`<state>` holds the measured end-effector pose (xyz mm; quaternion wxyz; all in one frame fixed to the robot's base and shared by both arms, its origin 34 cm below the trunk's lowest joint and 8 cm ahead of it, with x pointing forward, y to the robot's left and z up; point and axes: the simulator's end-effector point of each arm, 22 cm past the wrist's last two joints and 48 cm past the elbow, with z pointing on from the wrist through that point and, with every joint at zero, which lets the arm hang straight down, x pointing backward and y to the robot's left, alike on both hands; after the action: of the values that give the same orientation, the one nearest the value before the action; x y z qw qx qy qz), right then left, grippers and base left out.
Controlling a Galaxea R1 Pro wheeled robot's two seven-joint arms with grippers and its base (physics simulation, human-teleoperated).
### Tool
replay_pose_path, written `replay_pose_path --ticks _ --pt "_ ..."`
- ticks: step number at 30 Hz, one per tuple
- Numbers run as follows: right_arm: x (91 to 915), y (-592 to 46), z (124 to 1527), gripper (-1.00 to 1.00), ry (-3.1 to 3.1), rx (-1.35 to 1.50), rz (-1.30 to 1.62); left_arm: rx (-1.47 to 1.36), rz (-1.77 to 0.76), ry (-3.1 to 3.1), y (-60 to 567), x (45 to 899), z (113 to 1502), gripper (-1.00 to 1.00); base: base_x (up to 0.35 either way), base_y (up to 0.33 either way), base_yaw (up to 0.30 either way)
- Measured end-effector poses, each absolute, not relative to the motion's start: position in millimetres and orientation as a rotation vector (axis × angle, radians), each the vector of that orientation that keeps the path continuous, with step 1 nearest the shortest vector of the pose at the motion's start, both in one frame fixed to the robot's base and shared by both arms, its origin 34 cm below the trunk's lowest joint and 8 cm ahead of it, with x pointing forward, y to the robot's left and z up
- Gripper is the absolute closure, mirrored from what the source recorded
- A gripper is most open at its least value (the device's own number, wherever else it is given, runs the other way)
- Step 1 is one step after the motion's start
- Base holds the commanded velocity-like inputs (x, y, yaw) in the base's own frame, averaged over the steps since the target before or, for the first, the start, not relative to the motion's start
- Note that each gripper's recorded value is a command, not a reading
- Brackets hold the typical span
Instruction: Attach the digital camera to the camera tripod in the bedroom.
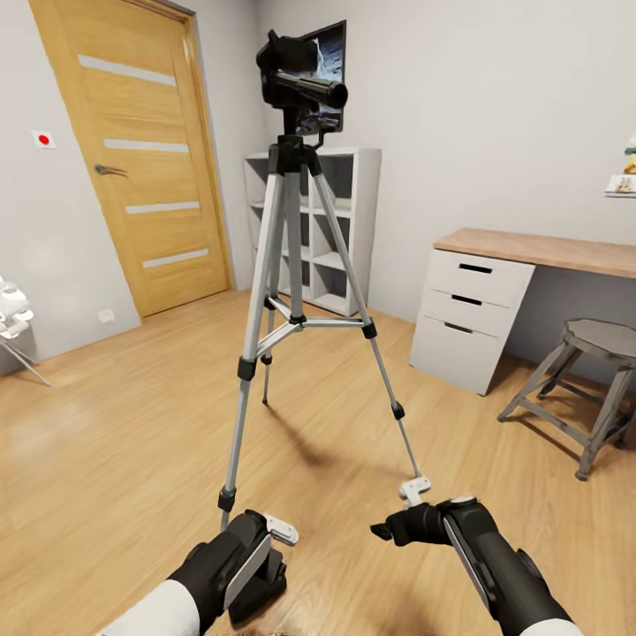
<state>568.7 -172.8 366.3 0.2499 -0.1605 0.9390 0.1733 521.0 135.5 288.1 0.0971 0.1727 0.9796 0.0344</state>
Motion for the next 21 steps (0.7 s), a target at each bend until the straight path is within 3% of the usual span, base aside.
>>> replay_pose_path --ticks 21 --pt "522.6 -177.8 302.6 -1.00 2.663 -0.441 0.499 0.860 0.116 2.926 137.5 534.3 261.2 -1.00 0.000 0.000 0.000"
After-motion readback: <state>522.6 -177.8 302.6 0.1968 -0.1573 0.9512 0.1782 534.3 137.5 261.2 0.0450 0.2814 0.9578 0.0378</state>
